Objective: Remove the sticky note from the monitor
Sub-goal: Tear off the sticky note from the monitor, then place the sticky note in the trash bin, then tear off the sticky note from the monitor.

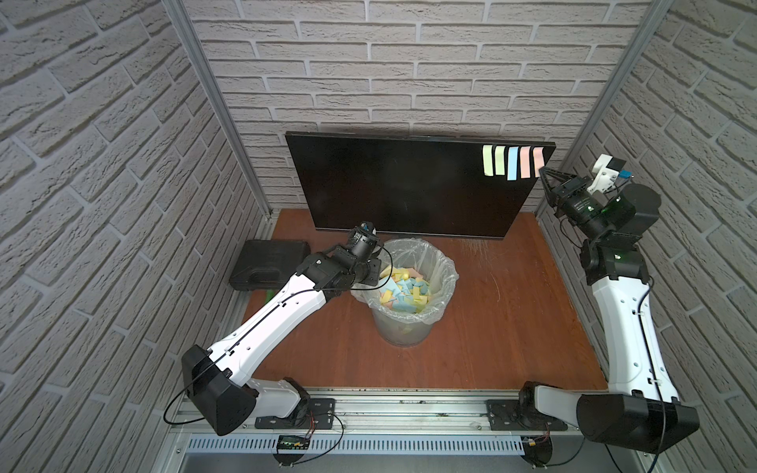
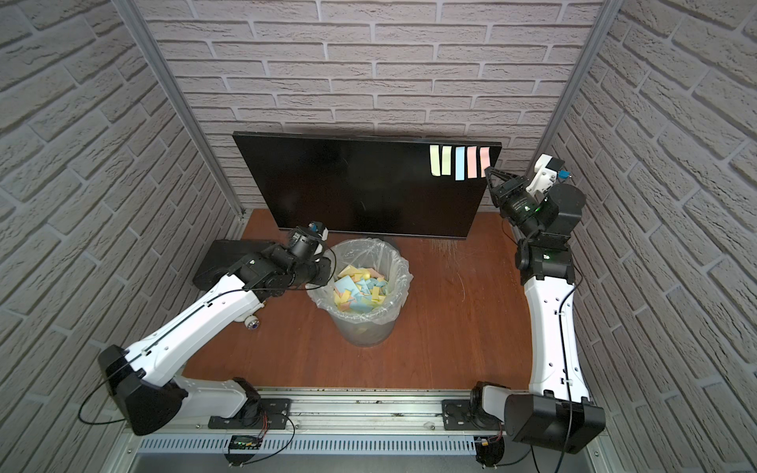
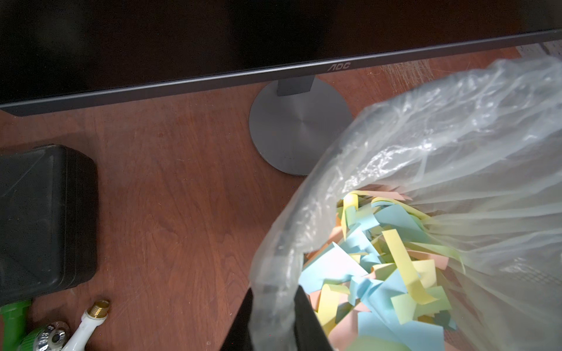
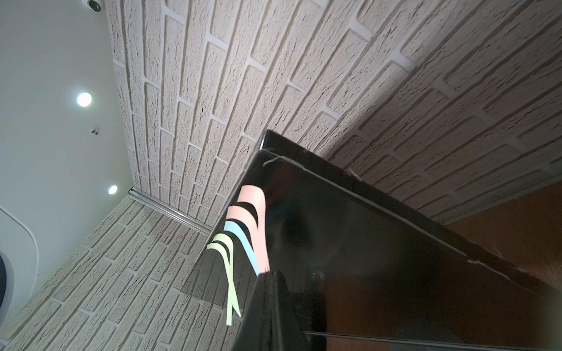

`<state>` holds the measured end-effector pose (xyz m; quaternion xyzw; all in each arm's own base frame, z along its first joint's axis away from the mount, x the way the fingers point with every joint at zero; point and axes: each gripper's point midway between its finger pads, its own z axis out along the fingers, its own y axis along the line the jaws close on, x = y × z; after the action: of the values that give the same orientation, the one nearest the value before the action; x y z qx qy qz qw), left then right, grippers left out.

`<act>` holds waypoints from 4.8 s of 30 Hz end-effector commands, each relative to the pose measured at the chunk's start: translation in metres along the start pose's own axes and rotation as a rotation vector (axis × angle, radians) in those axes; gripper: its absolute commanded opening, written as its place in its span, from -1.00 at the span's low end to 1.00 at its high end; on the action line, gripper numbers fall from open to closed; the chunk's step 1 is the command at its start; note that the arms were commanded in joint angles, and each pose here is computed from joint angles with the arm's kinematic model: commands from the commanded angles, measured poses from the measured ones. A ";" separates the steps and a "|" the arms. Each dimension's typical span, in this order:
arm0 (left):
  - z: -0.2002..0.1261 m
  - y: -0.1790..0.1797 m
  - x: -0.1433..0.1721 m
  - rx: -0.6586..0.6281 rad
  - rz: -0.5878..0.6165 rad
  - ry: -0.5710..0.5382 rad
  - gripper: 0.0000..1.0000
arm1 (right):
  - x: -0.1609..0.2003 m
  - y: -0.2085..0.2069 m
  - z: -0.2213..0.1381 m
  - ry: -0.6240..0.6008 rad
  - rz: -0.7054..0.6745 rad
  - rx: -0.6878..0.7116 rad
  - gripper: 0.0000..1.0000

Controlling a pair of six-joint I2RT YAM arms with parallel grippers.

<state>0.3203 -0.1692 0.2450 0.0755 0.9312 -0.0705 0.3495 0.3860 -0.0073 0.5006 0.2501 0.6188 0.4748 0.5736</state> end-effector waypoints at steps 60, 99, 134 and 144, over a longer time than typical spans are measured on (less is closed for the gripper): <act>0.006 -0.002 0.005 0.005 -0.016 -0.004 -0.60 | 0.380 -0.057 -0.031 0.940 -0.892 0.191 -0.65; 0.005 -0.002 0.004 0.006 -0.012 -0.003 -0.60 | 0.197 0.022 -0.055 0.481 -0.512 0.188 0.00; 0.006 -0.002 0.007 0.011 -0.019 0.000 -0.60 | 0.018 0.018 -0.004 0.079 -0.011 -0.051 -0.01; 0.007 -0.003 0.007 0.014 -0.022 0.001 -0.60 | 0.013 0.017 0.006 0.080 -0.010 -0.066 -0.06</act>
<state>0.3241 -0.1715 0.2475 0.0648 0.9260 -0.0811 0.3630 0.3913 0.0111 0.4807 0.2442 0.6471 0.4941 0.5268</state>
